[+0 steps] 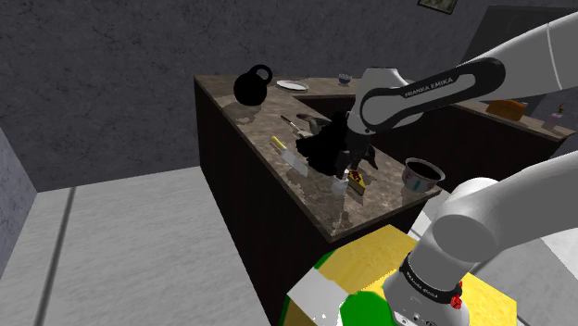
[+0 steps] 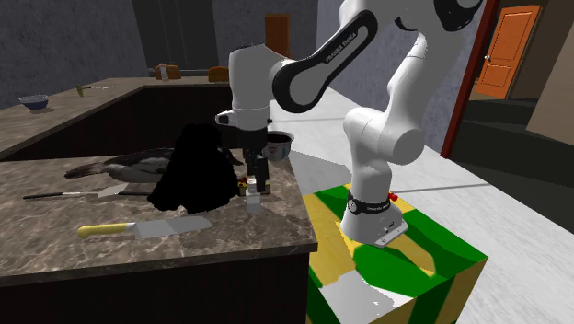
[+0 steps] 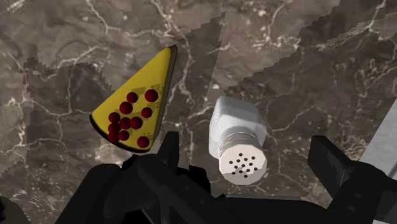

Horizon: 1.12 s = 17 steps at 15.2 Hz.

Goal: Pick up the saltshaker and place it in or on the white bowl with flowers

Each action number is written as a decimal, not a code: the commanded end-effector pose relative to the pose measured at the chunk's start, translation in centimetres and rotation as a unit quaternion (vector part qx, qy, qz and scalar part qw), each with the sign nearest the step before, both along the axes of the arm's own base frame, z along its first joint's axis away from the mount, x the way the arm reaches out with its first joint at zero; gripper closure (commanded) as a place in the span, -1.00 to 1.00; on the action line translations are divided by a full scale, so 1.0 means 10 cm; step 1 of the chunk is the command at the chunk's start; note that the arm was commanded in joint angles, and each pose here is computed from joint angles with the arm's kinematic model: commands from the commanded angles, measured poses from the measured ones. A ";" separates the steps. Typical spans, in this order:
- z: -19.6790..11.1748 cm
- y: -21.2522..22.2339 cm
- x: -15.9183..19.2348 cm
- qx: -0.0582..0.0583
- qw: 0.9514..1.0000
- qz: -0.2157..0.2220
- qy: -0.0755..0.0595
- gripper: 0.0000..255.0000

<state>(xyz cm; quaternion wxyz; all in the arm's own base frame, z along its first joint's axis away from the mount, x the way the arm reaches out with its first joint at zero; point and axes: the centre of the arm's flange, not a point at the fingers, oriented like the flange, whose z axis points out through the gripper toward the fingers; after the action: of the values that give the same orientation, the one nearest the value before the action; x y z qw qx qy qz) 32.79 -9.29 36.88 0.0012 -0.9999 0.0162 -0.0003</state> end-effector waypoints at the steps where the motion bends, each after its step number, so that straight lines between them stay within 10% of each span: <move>1: -0.02 0.00 0.00 0.000 1.000 0.000 0.000 -1.00; 6: -0.02 0.00 0.00 0.000 1.000 0.000 0.000 -1.00; 7: -0.02 0.00 0.00 0.000 1.000 0.000 0.000 1.00; 17: 0.03 0.00 0.00 0.000 1.000 0.000 0.000 1.00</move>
<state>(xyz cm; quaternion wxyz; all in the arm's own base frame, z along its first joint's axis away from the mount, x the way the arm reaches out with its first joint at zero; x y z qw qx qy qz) 32.81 -9.34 36.98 0.0011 -0.9999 0.0162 -0.0007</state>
